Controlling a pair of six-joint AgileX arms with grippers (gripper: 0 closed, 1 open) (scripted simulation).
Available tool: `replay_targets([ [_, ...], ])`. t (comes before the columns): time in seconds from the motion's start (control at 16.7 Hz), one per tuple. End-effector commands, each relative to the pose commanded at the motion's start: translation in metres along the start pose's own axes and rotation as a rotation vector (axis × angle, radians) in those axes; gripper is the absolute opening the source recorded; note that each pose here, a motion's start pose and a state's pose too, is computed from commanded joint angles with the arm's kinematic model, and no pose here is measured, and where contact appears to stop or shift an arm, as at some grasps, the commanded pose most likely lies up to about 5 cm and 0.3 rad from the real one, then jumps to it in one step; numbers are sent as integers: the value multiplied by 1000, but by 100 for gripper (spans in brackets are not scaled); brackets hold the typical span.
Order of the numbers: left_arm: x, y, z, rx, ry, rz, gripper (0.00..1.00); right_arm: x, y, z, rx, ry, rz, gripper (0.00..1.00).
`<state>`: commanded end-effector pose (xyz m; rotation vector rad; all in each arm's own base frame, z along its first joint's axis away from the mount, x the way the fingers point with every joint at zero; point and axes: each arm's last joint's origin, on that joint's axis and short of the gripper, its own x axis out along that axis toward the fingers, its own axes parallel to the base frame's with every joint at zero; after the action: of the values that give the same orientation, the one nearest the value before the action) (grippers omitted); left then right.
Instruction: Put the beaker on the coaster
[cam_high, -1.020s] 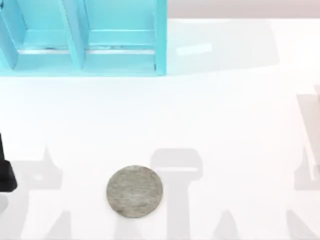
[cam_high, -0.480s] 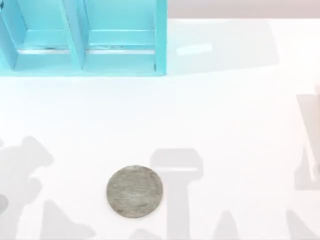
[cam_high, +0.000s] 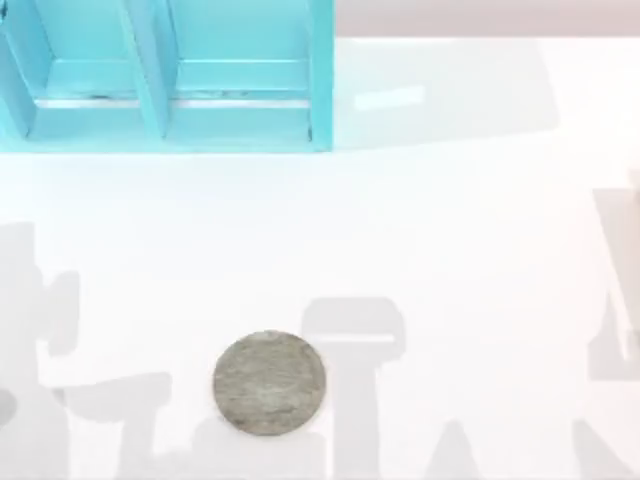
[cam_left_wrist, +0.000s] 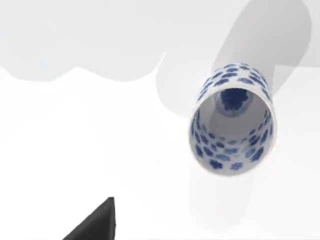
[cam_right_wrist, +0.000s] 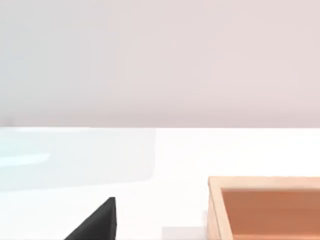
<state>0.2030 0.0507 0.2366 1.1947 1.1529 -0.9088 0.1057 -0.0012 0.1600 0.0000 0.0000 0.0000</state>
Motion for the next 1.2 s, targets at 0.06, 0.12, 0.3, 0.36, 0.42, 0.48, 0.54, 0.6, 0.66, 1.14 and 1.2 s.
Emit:
replay_targets([
  [0.06, 1, 7, -3, 55, -3, -56, 100, 0, 0, 0, 0, 0, 0, 100],
  [0.12, 3, 13, -5, 101, -9, -105, 100, 0, 0, 0, 0, 0, 0, 100],
  [0.3, 5, 25, -11, 184, -29, -196, 100, 0, 0, 0, 0, 0, 0, 100],
  [0.36, 5, 27, -12, 194, -32, -209, 100, 0, 0, 0, 0, 0, 0, 100],
  [0.42, 5, 28, -12, 198, -33, -213, 100, 0, 0, 0, 0, 0, 0, 100],
  [0.48, 5, 28, -12, 198, -33, -213, 100, 0, 0, 0, 0, 0, 0, 100],
  [0.54, 5, 28, -12, 198, -33, -213, 100, 0, 0, 0, 0, 0, 0, 100],
  [0.6, 5, 28, -12, 198, -33, -213, 100, 0, 0, 0, 0, 0, 0, 100],
  [0.66, 5, 27, -11, 201, -33, -210, 100, 0, 0, 0, 0, 0, 0, 100],
  [1.14, 68, 19, -12, 197, -32, -207, 100, 0, 0, 0, 0, 0, 0, 100],
  [1.2, 78, 16, -12, 197, -32, -205, 100, 0, 0, 0, 0, 0, 0, 100],
])
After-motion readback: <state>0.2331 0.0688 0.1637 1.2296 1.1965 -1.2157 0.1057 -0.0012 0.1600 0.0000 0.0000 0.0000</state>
